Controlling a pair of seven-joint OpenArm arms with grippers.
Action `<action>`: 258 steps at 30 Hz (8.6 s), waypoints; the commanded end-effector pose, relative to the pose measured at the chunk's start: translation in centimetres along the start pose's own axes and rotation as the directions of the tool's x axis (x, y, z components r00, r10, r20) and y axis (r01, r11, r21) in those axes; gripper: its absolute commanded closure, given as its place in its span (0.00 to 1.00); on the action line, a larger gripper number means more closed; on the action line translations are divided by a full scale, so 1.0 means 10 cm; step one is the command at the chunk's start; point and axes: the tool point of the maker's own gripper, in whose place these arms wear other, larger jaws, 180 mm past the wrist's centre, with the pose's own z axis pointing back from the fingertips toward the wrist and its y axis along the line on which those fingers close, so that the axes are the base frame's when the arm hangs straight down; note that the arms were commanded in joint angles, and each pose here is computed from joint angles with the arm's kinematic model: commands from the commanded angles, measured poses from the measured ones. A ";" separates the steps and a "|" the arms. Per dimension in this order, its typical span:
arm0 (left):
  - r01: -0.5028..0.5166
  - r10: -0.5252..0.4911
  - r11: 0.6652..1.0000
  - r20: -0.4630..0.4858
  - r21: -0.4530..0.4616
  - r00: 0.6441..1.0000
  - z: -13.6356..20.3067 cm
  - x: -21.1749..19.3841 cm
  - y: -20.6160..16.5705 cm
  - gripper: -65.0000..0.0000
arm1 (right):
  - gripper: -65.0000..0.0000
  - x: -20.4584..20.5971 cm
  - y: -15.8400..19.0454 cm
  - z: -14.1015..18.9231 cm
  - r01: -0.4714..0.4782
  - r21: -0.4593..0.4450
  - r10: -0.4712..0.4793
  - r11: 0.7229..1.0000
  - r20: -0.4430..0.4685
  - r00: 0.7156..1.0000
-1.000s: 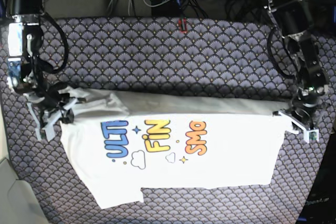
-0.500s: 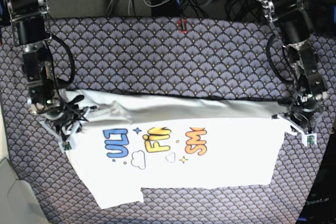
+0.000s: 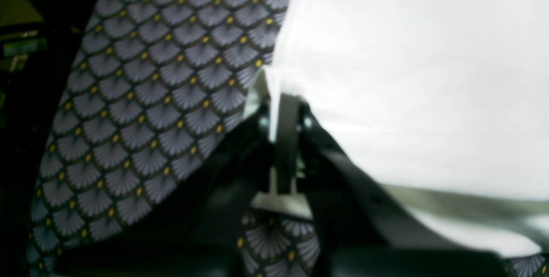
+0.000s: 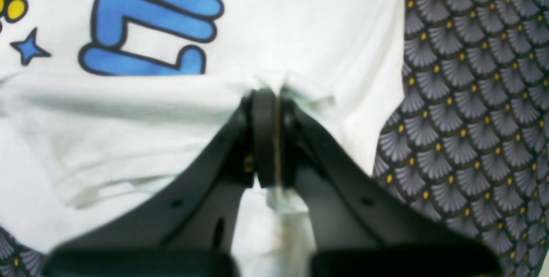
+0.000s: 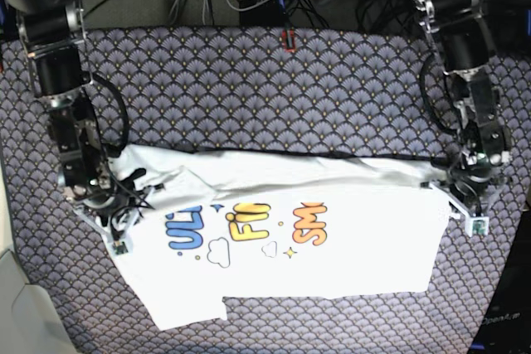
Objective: Fold the T-shirt properly
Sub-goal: 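Lift both shoulder corners and fold them toward the shirt's hem, then pull both grippers back, dragging the folded edge toward the collar side, then open both grippers and release the folded edge, then grasp the shirt's hem corners with both grippers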
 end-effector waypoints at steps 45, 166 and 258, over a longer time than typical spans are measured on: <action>-0.020 0.016 0.999 0.088 0.051 0.996 -0.04 0.24 0.37 0.37 | 0.52 0.29 -0.09 0.06 -0.061 0.029 0.059 0.998 0.064 0.996; 0.039 -0.031 0.997 -0.113 0.064 0.993 1.24 -1.29 0.50 0.96 | 1.00 -2.04 -0.12 1.81 -0.038 0.011 0.037 0.999 0.023 0.999; -0.049 0.048 0.998 0.038 0.036 0.998 -0.16 0.30 0.32 0.51 | 0.48 -0.24 -0.57 0.01 -0.049 0.092 0.045 0.995 0.037 0.998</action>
